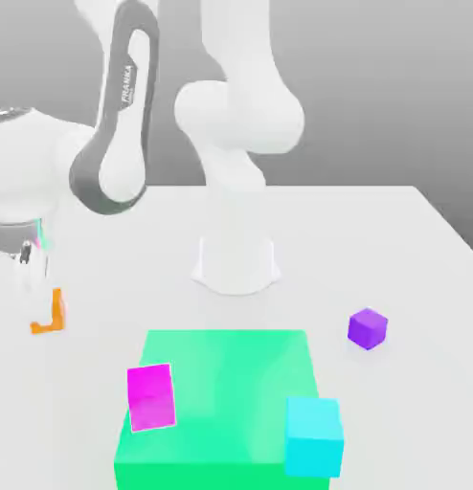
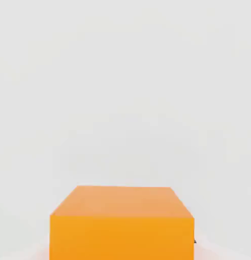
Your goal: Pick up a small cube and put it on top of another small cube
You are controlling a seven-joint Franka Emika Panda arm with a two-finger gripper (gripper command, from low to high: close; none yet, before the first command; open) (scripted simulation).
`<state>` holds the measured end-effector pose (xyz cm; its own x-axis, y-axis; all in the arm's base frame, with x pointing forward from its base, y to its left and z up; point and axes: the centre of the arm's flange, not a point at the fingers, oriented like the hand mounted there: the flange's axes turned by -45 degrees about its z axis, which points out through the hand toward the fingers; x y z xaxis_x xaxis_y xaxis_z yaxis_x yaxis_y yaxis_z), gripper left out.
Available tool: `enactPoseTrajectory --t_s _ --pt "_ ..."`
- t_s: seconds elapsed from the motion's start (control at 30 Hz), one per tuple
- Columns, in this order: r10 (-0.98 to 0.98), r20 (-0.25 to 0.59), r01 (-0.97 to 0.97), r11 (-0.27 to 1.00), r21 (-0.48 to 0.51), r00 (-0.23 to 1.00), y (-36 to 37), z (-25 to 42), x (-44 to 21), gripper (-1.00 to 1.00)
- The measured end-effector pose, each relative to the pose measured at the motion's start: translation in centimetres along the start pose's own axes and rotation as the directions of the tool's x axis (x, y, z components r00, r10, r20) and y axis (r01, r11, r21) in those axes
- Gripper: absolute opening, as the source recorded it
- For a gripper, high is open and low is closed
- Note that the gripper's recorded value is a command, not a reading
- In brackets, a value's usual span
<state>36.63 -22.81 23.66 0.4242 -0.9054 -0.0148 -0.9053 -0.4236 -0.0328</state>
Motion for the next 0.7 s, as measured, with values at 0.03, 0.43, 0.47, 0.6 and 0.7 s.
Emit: enactPoseTrajectory --t_s 0.03,0.43,0.47,0.6,0.7 --pt "-0.021 0.003 0.021 1.000 0.000 1.000 -2.6 -0.7 -0.4 -1.00" --pt "-0.349 0.010 0.349 0.937 -0.027 0.937 -27.5 -9.4 -20.7 -1.00" --pt "-0.346 0.004 0.346 0.938 -0.031 0.938 -27.7 -8.7 -20.9 -1.00" --pt "-0.341 -0.002 0.341 0.940 -0.033 0.940 -27.7 -4.6 -20.9 1.00" --pt "-0.341 -0.002 0.341 0.940 -0.033 0.940 -27.7 -4.6 -20.9 1.00"
